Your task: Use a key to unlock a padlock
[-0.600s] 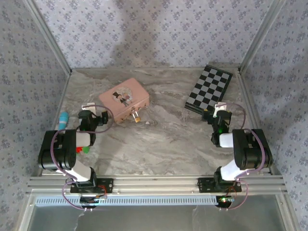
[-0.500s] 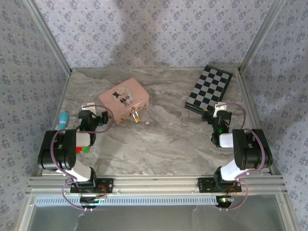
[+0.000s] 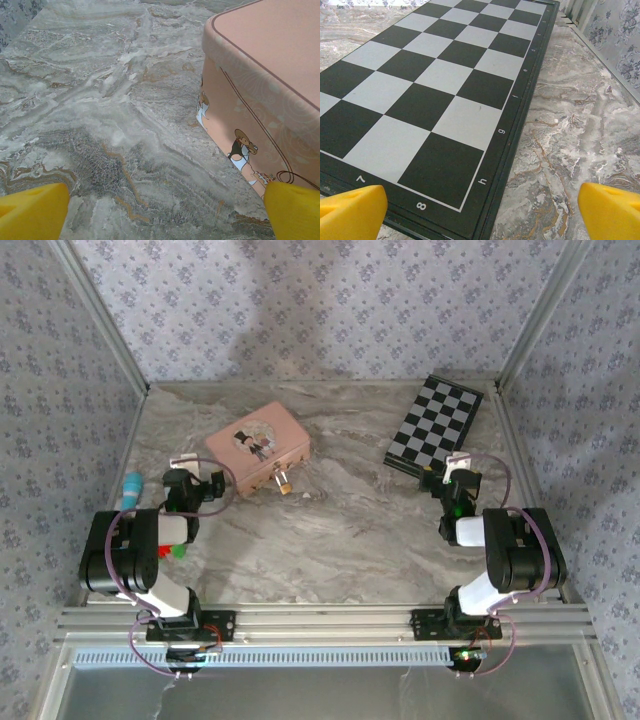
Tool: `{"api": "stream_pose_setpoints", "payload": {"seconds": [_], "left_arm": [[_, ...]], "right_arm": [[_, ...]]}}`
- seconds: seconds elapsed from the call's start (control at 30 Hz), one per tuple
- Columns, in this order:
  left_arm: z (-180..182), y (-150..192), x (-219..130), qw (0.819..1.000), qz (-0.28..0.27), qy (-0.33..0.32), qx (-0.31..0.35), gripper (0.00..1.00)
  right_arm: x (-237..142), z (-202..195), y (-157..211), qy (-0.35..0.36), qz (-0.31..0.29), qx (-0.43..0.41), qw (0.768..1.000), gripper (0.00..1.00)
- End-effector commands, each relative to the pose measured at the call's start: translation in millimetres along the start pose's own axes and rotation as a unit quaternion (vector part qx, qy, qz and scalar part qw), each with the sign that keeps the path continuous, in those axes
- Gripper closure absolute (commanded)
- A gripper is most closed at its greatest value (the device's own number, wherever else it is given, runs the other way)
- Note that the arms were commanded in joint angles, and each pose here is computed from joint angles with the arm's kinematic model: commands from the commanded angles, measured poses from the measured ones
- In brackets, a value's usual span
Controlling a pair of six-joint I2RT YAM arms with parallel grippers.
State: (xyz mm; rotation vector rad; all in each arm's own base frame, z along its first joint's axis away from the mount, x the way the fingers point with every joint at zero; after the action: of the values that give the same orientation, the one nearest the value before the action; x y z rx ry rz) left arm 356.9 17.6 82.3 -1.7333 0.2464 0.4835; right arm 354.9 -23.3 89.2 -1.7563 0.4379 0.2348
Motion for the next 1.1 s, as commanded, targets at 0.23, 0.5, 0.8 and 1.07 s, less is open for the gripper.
{"api": "stream_pose_setpoints", "payload": {"seconds": [0.23,0.5,0.8,1.07], "left_arm": [[-6.7,-20.5,3.4,0.999,-0.033,0.016,-0.002,0.00],[-5.9,-46.1,-4.8,0.999,-0.019,-0.031,0.003,0.00],[-26.5,-105.9,-46.0,0.995,-0.036,-0.023,-0.085,0.01],[-99.3,-83.2,-85.0,0.989,0.028,0.065,-0.128,0.02]], "right_arm": [[3.1,-3.1,-11.2,0.007,-0.016,0.004,1.000,0.00],[-11.8,-2.0,-28.8,0.035,-0.034,-0.024,0.999,0.00],[-44.6,44.4,-97.4,0.026,-0.051,-0.128,0.990,0.00],[-84.6,138.9,-122.5,-0.145,0.016,-0.109,0.983,0.00]]}}
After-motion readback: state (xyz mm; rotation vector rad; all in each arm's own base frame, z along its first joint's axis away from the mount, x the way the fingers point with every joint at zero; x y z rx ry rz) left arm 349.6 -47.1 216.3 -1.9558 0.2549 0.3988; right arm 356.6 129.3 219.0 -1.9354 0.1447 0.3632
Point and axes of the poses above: each hand's point on the last joint's axis, 136 mm out from that joint toward the fingers, its own x axis out along the fingers, its own z axis along the line the jaws close on, y = z × x, the point moved 3 cm from there along -x, back along the fingers, and after that the axes turned 10 degrees about -x, right-handed, at the moved point
